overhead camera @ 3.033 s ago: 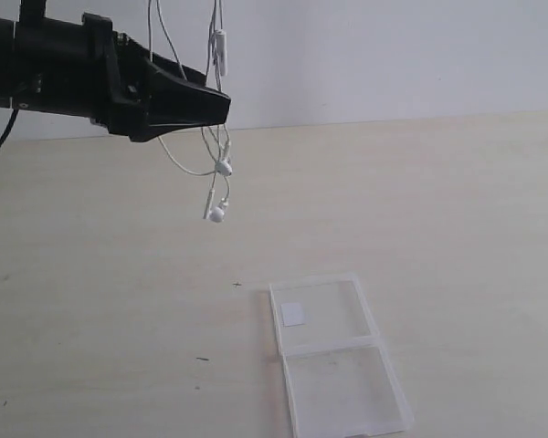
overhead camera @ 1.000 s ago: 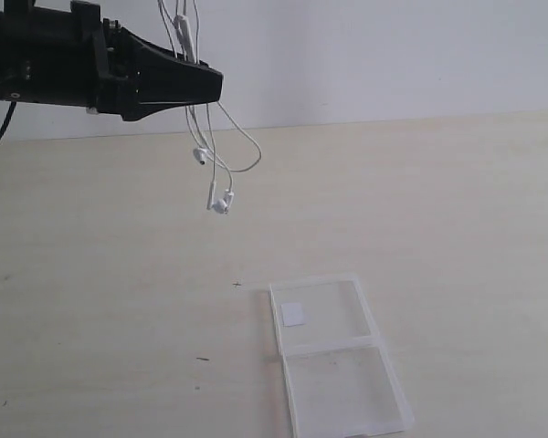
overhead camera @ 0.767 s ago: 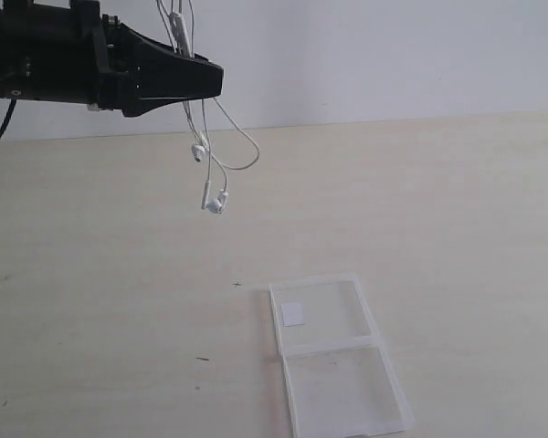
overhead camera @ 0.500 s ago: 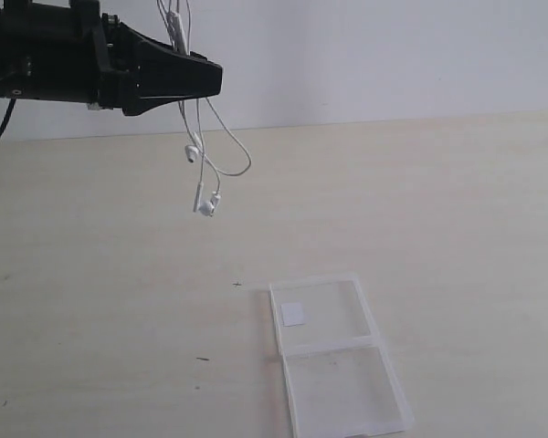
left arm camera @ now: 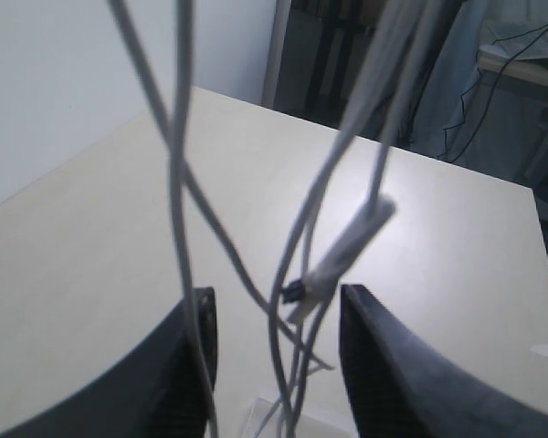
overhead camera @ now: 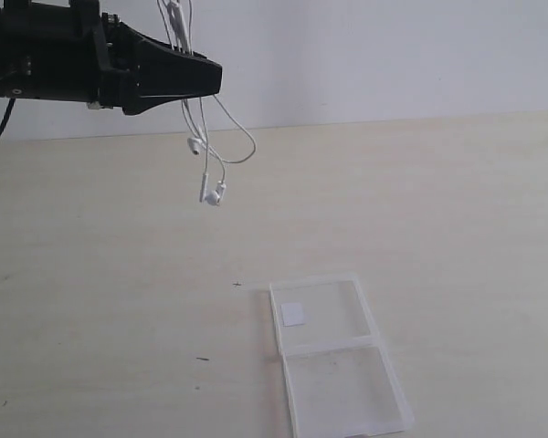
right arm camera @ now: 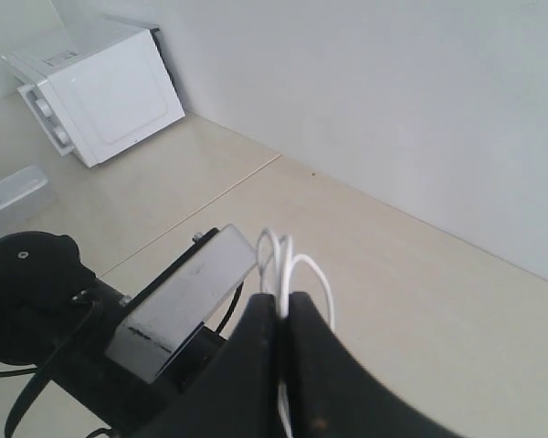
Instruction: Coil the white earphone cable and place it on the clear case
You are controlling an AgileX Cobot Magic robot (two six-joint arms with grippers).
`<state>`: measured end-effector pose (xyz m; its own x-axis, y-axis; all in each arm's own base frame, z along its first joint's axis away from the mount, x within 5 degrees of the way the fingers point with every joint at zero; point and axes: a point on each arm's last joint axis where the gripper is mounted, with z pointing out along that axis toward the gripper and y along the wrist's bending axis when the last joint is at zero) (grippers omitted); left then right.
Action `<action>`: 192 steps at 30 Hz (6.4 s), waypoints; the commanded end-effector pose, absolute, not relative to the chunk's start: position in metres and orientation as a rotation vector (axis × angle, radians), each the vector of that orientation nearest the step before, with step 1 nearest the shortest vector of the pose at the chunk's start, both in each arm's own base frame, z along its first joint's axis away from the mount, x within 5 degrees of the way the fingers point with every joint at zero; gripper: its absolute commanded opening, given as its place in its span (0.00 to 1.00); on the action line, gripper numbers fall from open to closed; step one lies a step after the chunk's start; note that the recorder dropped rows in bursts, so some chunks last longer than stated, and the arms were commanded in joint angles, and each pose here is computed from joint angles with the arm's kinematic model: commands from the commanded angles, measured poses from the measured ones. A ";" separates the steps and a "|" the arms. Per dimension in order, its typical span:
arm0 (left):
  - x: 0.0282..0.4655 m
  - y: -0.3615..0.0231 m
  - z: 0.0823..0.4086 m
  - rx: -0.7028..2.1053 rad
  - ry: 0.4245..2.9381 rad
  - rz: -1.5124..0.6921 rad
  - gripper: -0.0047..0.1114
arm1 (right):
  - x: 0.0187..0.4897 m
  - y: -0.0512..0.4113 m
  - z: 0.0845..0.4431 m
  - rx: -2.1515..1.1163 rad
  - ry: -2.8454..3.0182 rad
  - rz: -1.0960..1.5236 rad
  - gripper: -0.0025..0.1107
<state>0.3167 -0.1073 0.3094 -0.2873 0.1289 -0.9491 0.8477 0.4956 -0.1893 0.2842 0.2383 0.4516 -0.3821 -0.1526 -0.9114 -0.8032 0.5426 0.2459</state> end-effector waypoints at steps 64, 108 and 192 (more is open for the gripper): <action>0.311 -0.080 0.315 0.890 1.791 -0.718 0.04 | 0.288 0.193 0.420 -0.836 2.277 0.292 0.02; 0.299 -0.082 0.315 1.023 1.798 -0.738 0.04 | 0.262 0.181 0.372 -0.872 2.245 0.339 0.36; 0.261 -0.204 0.243 0.518 2.073 -1.859 0.04 | 0.139 0.024 0.310 0.132 1.974 0.032 0.02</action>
